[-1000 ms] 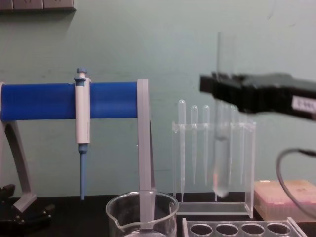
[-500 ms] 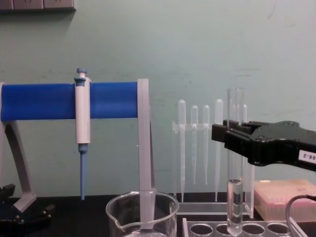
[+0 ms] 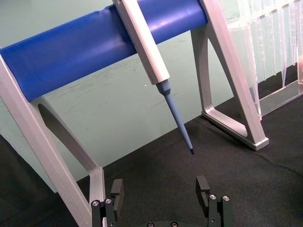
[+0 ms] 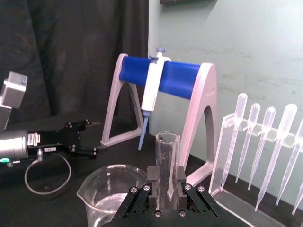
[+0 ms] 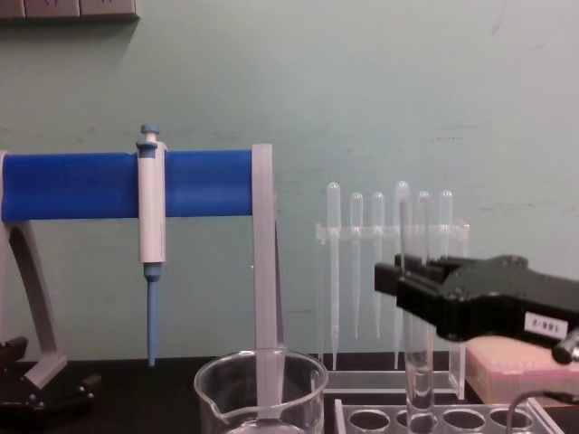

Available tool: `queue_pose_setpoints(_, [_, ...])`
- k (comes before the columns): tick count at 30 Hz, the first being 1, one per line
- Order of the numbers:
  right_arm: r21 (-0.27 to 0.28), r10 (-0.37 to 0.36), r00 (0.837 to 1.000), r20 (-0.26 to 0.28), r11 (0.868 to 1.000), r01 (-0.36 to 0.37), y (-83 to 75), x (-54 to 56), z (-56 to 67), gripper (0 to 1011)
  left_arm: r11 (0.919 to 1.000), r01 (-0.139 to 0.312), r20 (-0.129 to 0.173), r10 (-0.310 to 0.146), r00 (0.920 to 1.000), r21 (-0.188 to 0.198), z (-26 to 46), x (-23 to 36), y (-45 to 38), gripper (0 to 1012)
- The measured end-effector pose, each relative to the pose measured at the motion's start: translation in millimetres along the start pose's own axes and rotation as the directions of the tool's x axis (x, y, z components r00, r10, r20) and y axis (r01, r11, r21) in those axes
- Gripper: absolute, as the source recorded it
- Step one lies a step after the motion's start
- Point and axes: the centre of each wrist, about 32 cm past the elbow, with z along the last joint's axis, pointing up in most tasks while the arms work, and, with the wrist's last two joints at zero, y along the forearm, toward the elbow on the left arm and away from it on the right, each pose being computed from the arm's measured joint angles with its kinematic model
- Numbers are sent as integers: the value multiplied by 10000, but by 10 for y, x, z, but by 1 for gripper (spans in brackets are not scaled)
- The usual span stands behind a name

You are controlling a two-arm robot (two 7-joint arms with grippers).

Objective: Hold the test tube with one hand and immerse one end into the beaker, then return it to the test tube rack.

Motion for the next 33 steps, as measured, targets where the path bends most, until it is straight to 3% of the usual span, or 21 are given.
queue_pose_setpoints(13, [-633,-39,10000,-21,9980,37,11,-9,-165,224,10000,0,0,0,10000,0,0,0,0,1000])
queue_pose_setpoints(22, [-1120,135,9998,132,9936,-119,39,8,-186,242,10000,0,0,0,10000,0,0,0,0,1000])
queue_pose_setpoints(28, [-1332,126,9997,220,9910,-96,22,7,-155,439,10000,0,0,0,10000,0,0,0,0,1000])
queue_pose_setpoints(33, [-1561,-135,9995,272,9876,176,-129,-26,-83,600,10000,0,0,0,10000,0,0,0,0,1000])
